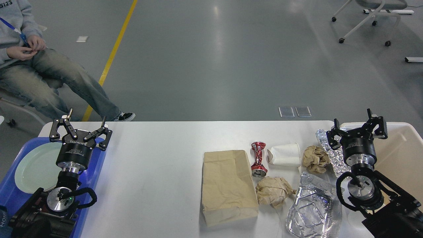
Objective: Tidy desktop
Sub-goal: 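Raise the right gripper up from the bin area, then reach the right gripper down to the brown paper bag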
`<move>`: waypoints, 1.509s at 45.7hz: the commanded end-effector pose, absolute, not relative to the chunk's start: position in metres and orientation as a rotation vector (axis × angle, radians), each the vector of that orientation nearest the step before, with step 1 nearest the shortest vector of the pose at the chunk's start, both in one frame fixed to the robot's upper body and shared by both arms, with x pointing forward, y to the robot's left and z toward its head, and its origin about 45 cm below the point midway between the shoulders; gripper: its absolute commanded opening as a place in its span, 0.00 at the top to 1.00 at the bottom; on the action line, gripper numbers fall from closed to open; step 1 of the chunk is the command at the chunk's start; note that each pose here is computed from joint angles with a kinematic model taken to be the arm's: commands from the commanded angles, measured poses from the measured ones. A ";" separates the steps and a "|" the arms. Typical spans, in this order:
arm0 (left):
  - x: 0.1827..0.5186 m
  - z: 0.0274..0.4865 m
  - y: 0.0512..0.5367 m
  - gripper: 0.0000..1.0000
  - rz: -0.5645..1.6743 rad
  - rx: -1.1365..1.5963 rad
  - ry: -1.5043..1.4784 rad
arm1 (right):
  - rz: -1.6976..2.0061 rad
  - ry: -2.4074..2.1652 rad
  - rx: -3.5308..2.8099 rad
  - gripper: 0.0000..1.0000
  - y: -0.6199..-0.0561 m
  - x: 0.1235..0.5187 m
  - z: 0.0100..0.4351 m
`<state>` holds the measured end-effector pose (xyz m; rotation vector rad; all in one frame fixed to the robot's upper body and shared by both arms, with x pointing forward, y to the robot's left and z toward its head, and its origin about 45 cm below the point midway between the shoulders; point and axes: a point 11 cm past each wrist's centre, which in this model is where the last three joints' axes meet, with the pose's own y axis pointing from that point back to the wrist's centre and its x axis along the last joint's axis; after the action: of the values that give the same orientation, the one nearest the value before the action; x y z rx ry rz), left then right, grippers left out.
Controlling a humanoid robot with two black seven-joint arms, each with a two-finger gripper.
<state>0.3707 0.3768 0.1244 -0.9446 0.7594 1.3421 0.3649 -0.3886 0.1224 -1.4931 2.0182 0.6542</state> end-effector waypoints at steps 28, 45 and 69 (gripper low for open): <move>0.371 0.125 0.377 0.04 1.342 -0.944 0.758 | 0.552 1.755 -1.864 0.00 -0.342 0.382 0.147; 0.371 0.124 0.376 0.04 1.341 -0.944 0.759 | 0.091 1.745 -2.664 0.00 -0.362 0.416 0.226; 0.371 0.124 0.376 0.04 1.341 -0.944 0.759 | -0.302 0.474 -3.946 0.00 -0.231 0.433 0.362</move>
<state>0.3707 0.3766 0.1245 -0.9443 0.7588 1.3407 0.4385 -0.2829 0.3370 -3.6934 0.8721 -0.2444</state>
